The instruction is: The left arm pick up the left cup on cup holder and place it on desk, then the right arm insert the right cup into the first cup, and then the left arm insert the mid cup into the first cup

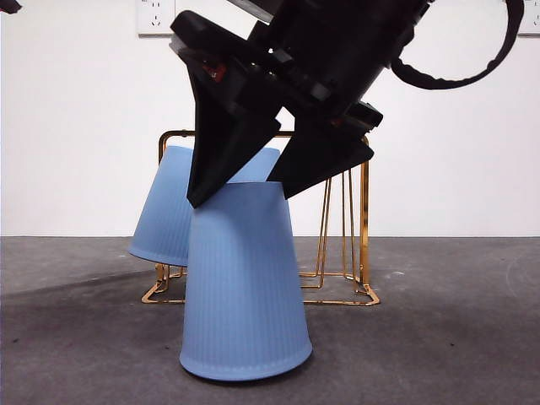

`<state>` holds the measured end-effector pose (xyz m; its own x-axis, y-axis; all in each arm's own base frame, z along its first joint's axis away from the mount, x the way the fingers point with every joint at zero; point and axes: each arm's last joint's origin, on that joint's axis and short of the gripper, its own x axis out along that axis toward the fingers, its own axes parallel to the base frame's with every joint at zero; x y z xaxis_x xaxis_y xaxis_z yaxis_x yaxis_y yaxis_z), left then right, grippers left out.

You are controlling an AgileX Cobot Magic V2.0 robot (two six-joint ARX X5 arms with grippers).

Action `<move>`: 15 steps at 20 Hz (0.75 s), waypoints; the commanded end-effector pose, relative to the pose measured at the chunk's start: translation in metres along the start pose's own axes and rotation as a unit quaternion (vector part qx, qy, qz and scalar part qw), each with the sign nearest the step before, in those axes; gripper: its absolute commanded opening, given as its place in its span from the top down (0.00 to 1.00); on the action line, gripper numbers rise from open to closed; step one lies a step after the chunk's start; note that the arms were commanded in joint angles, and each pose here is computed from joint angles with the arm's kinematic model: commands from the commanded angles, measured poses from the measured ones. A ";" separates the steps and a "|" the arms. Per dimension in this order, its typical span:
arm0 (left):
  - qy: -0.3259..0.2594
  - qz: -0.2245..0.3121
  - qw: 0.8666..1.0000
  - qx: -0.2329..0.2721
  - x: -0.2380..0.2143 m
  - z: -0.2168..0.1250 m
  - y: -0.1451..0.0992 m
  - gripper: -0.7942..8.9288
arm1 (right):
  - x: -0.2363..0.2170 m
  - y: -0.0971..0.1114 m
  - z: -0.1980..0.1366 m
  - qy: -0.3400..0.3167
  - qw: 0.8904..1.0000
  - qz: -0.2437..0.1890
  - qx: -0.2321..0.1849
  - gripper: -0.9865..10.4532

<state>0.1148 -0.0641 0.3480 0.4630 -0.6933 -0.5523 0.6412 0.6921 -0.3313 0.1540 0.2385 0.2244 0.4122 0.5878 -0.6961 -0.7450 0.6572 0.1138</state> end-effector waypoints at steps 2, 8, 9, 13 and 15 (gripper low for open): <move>-0.007 -0.003 1.000 0.006 -0.003 0.004 -0.002 0.31 | 0.003 0.003 0.002 -0.002 1.000 0.001 0.005 0.52; -0.008 -0.003 1.000 0.009 -0.002 0.004 -0.002 0.31 | -0.052 0.006 0.023 -0.025 1.000 0.009 0.016 0.52; -0.008 -0.003 1.000 0.009 -0.002 0.005 -0.002 0.31 | -0.069 0.006 0.026 -0.028 0.999 0.011 0.015 0.52; -0.008 -0.002 1.000 0.023 -0.002 0.005 -0.002 0.31 | -0.143 0.002 0.024 -0.046 0.999 0.015 0.021 0.52; -0.008 -0.002 1.000 0.026 -0.001 0.006 -0.001 0.31 | -0.173 0.000 0.017 -0.072 0.997 0.022 0.034 0.52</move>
<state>0.1156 -0.0645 0.3480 0.4638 -0.6933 -0.5516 0.6557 0.6873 -0.3125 0.0928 0.1433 0.3498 0.4544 0.6593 -0.5991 -0.7315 0.6599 0.1714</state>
